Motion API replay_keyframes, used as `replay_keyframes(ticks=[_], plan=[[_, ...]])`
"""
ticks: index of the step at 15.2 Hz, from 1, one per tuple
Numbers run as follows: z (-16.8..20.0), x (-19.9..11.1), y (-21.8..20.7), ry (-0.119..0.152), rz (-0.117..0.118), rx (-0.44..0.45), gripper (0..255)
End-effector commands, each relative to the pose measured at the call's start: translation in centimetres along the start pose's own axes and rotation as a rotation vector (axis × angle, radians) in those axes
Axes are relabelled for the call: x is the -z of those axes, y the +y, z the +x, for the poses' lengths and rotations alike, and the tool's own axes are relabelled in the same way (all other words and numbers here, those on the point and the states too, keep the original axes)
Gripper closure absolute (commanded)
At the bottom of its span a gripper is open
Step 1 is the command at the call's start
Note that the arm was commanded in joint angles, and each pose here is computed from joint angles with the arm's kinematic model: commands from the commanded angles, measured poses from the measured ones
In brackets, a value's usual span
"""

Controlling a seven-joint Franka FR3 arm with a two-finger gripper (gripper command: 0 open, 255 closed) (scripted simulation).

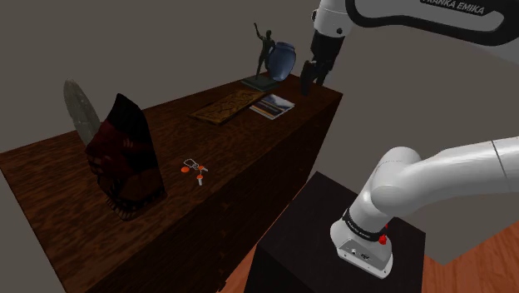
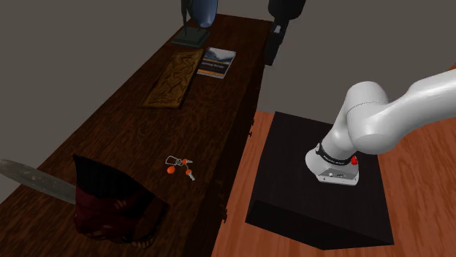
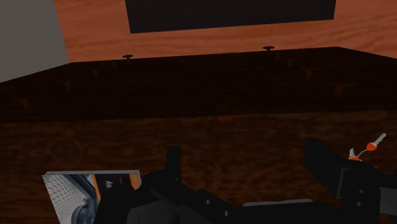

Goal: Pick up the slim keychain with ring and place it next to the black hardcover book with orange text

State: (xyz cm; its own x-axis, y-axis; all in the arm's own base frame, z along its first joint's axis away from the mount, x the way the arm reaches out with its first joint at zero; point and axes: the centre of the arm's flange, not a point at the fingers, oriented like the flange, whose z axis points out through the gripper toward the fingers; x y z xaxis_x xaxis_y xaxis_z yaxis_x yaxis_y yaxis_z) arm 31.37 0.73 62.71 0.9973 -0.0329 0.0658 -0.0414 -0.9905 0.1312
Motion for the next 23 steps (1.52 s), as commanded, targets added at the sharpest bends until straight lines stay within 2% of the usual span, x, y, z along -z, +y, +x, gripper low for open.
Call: replay_keyframes(ticks=[1,23], plan=[[0.0,0.0,0.0,0.0,0.0,0.0,0],[13.7,-16.5,-17.5,0.014,0.137,0.265,0]])
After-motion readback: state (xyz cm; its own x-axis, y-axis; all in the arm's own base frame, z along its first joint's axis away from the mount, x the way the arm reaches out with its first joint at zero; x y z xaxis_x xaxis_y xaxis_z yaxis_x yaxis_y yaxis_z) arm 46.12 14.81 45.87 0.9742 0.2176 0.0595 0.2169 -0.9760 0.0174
